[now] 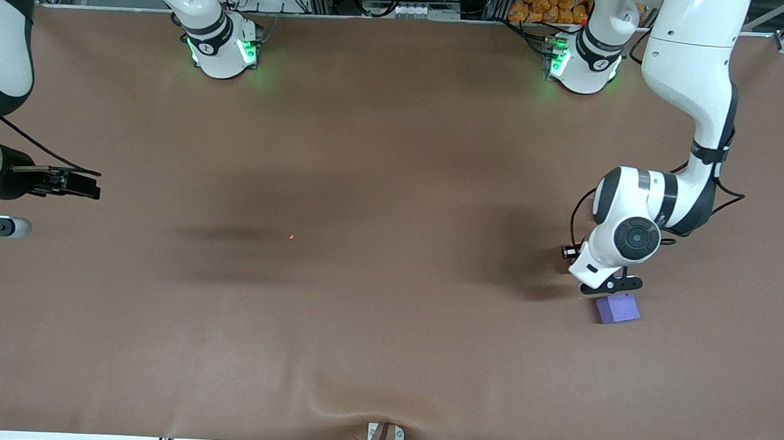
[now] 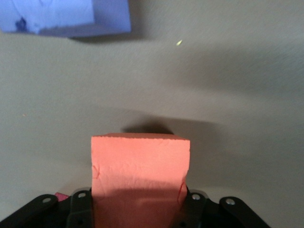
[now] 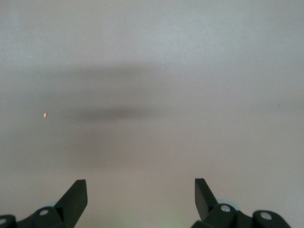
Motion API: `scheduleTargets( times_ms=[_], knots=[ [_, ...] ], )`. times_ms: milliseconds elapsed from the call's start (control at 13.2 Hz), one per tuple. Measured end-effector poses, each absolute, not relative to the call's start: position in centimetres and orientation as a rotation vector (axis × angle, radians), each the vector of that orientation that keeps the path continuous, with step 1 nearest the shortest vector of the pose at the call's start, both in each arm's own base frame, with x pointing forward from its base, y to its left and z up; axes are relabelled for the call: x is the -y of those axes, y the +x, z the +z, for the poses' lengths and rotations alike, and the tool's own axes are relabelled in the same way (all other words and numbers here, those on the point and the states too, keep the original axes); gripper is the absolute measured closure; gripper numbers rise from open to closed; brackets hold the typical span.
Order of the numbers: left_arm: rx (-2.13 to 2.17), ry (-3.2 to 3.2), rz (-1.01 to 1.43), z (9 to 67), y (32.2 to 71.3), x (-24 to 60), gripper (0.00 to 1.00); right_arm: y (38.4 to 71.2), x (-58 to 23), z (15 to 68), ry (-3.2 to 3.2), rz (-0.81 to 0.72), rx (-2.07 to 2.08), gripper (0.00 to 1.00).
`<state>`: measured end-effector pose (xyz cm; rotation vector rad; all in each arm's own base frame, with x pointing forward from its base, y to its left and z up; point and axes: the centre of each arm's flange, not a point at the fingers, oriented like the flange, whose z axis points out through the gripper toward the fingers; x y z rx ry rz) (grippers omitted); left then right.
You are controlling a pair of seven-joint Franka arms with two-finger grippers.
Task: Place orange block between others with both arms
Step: 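Carry the orange block with the left gripper toward the pink block, then lower the orange block between the pink and purple blocks with the left gripper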
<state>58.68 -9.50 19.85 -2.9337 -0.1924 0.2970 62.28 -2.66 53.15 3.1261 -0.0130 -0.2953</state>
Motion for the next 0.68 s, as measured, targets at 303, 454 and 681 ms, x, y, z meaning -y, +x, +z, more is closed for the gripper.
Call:
scheduleTargets(
  times_ms=[303, 454, 681],
  knots=[
    [0.176, -2.950, 0.291, 19.9, 59.0, 6.9, 0.45, 61.2, 2.6, 54.4, 3.121, -0.366, 0.014, 0.00],
    [0.158, -2.961, 0.288, 19.9, 59.3, 4.9, 0.45, 60.9, 2.6, 54.8, 3.119, -0.383, 0.014, 0.00],
    [0.111, -2.979, 0.290, 19.9, 59.5, 2.4, 0.45, 60.9, 2.8, 54.8, 3.118, -0.385, 0.019, 0.00]
  ],
)
